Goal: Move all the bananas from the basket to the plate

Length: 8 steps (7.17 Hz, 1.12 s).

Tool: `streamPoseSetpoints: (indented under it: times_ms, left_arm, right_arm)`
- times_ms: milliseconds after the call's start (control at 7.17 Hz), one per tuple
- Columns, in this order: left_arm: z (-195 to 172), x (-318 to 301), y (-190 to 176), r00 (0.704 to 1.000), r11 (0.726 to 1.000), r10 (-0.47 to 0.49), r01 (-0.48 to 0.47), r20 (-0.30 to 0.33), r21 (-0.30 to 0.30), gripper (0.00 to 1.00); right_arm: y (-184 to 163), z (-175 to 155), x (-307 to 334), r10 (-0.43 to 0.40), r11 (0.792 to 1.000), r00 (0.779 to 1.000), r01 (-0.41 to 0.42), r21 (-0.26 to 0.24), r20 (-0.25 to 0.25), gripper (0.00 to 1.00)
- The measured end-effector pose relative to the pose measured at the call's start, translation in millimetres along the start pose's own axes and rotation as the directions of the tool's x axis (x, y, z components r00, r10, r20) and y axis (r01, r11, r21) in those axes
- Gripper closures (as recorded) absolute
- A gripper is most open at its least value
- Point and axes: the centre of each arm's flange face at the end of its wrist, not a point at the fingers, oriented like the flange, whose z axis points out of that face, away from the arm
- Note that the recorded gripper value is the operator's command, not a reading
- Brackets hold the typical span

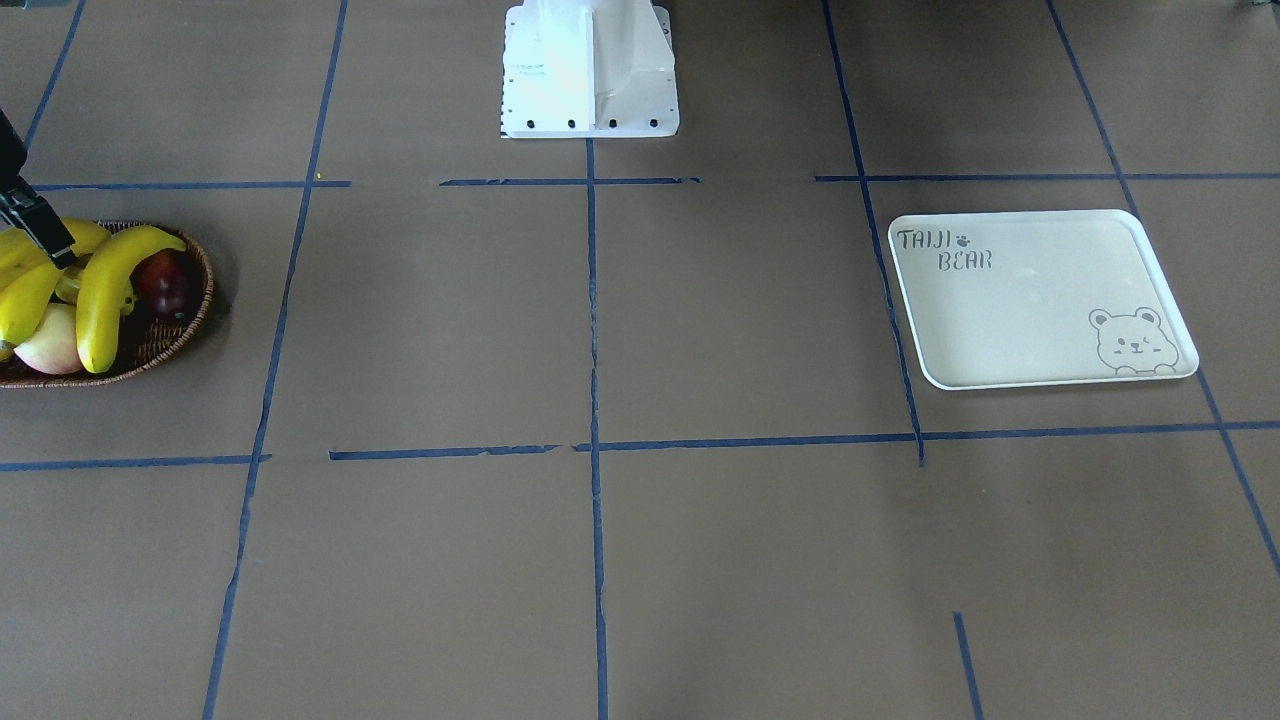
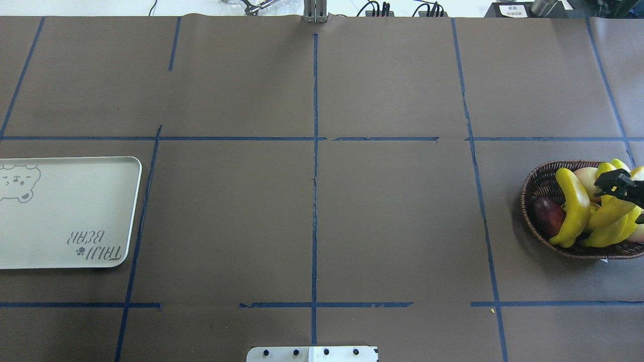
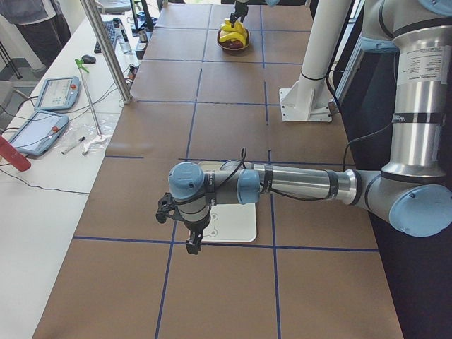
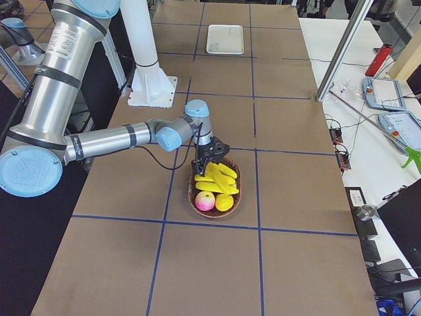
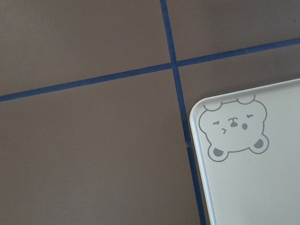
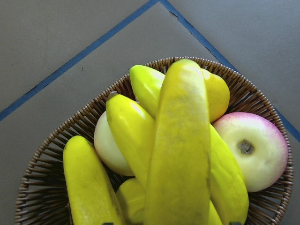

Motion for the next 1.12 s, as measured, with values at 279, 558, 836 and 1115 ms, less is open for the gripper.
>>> streamPoseSetpoints:
  times_ms: [279, 558, 836, 1115]
  left_arm:
    - [0, 0, 0, 1.000, 1.000, 0.000, 0.000, 0.000, 0.000, 0.00]
    - [0, 0, 0, 1.000, 1.000, 0.000, 0.000, 0.000, 0.000, 0.00]
    - [-1, 1, 0, 1.000, 1.000, 0.002, -0.002, 0.000, 0.002, 0.00]
    - [-8, 7, -2, 1.000, 1.000, 0.016, -0.016, 0.008, 0.013, 0.00]
  right_arm:
    - [0, -2, 3, -0.002, 1.000, 1.000, 0.002, 0.012, -0.003, 0.94]
    - [5, -27, 9, -0.020, 1.000, 1.000, 0.019, 0.023, 0.019, 0.97]
    - [10, -53, 12, -0.076, 0.997, 0.996, 0.075, 0.033, 0.046, 0.97]
    - [10, -73, -18, -0.186, 0.982, 0.974, 0.180, 0.054, 0.127, 0.97]
